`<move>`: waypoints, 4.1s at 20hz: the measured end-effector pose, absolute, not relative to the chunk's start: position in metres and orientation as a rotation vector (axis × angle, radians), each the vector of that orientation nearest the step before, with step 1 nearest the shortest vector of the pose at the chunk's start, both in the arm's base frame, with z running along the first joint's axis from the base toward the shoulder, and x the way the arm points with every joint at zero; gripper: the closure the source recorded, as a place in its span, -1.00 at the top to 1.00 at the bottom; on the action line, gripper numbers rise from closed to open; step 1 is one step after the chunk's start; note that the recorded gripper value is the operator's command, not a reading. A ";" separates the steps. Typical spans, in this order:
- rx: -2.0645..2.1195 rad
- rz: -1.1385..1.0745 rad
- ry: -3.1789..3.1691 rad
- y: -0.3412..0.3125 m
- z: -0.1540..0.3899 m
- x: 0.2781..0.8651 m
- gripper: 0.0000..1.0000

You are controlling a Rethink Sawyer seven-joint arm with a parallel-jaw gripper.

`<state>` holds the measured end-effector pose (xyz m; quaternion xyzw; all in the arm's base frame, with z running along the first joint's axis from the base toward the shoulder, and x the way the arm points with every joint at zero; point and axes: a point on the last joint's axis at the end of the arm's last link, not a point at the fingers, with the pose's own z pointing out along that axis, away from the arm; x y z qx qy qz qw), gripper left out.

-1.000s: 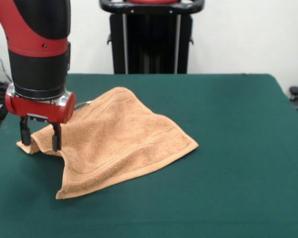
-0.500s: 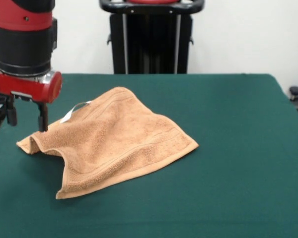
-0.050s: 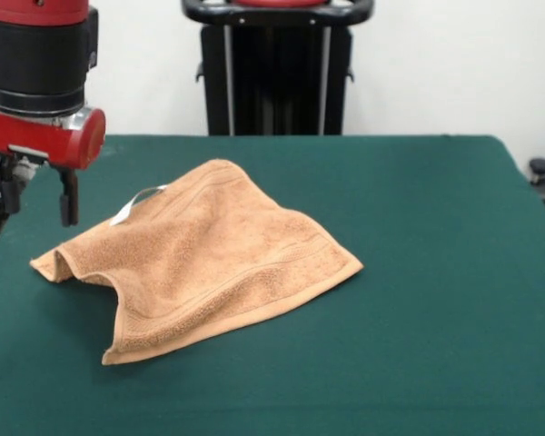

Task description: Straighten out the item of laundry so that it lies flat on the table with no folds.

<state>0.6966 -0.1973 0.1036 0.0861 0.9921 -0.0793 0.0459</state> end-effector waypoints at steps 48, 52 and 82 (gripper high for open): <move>0.249 -0.207 3.114 -0.177 0.102 0.648 1.00; 0.255 -0.205 3.121 -0.179 0.100 0.644 1.00; 0.244 -0.199 3.102 -0.182 0.081 0.640 1.00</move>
